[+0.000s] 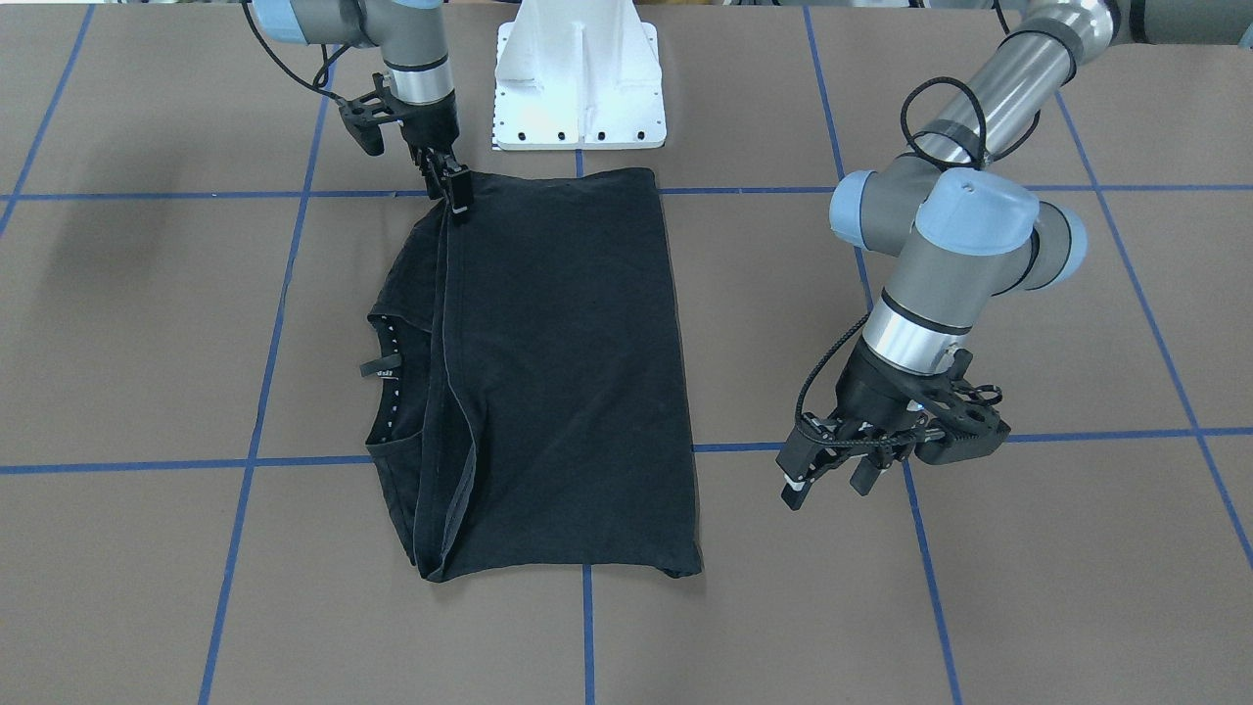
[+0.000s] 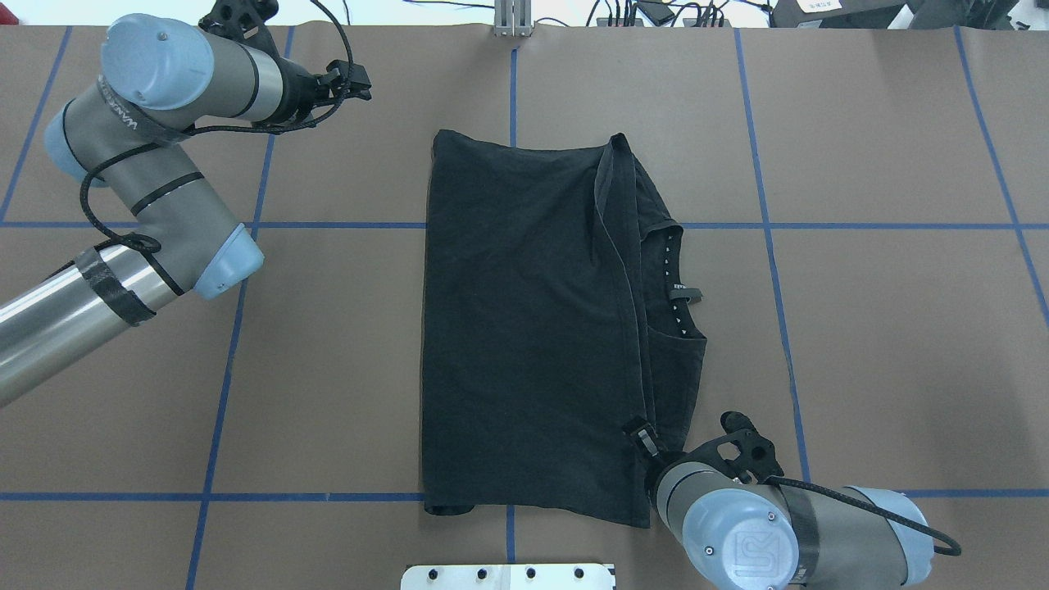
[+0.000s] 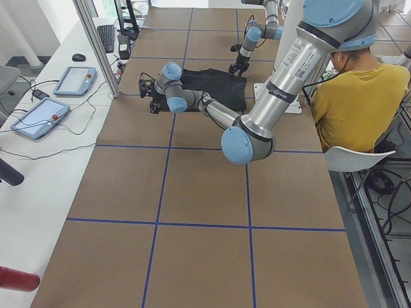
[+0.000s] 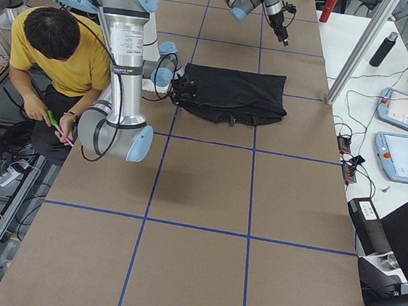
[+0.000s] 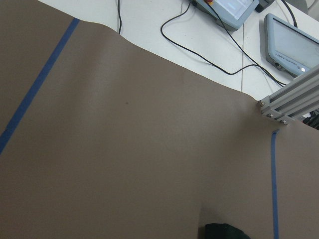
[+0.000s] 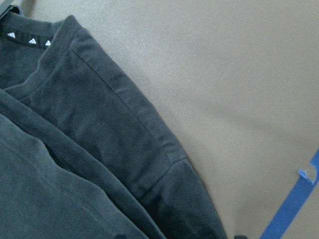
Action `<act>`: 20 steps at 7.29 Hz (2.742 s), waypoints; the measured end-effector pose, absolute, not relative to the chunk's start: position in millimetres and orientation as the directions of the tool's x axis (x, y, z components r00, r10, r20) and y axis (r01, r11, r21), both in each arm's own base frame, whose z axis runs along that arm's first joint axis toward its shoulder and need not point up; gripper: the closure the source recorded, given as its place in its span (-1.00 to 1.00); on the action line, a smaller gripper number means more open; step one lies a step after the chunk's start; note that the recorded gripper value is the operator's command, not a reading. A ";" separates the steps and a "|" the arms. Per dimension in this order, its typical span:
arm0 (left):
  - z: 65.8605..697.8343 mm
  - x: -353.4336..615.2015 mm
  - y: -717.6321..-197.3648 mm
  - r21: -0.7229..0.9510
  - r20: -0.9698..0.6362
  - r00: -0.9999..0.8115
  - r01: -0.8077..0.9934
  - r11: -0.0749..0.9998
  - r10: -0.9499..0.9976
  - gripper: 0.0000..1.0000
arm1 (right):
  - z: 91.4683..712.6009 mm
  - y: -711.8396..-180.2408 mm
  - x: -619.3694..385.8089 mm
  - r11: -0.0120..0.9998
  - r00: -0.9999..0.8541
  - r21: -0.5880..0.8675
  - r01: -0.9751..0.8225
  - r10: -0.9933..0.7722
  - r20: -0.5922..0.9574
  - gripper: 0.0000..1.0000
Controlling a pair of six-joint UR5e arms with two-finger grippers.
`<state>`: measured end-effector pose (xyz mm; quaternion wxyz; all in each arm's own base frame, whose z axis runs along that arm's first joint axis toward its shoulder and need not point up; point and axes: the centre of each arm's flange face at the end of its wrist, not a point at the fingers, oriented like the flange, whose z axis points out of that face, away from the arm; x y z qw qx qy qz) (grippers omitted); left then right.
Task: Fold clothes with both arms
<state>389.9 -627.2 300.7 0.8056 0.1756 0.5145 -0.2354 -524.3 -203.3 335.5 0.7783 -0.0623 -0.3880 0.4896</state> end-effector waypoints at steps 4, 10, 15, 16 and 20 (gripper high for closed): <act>304.4 389.2 -626.3 0.040 -0.910 0.363 0.560 0.828 -0.202 -1.00 | 340.1 -207.6 -525.5 0.526 0.236 -0.460 -0.716 0.802 0.549 0.00; 303.7 388.9 -626.1 0.040 -0.910 0.362 0.560 0.828 -0.201 -1.00 | 340.1 -210.0 -525.5 0.531 0.240 -0.454 -0.716 0.798 0.553 1.00; 304.0 388.9 -626.0 0.040 -0.910 0.362 0.560 0.828 -0.201 -1.00 | 331.5 -215.2 -518.9 0.548 0.247 -0.457 -0.701 0.788 0.564 1.00; 304.0 388.9 -626.0 0.040 -0.910 0.362 0.560 0.828 -0.201 -1.00 | 330.6 -215.2 -517.8 0.549 0.248 -0.459 -0.699 0.787 0.565 1.00; 295.0 377.6 -609.1 0.021 -0.925 0.323 0.566 0.824 -0.198 -1.00 | 322.0 -216.3 -497.6 0.563 0.256 -0.472 -0.678 0.783 0.567 1.00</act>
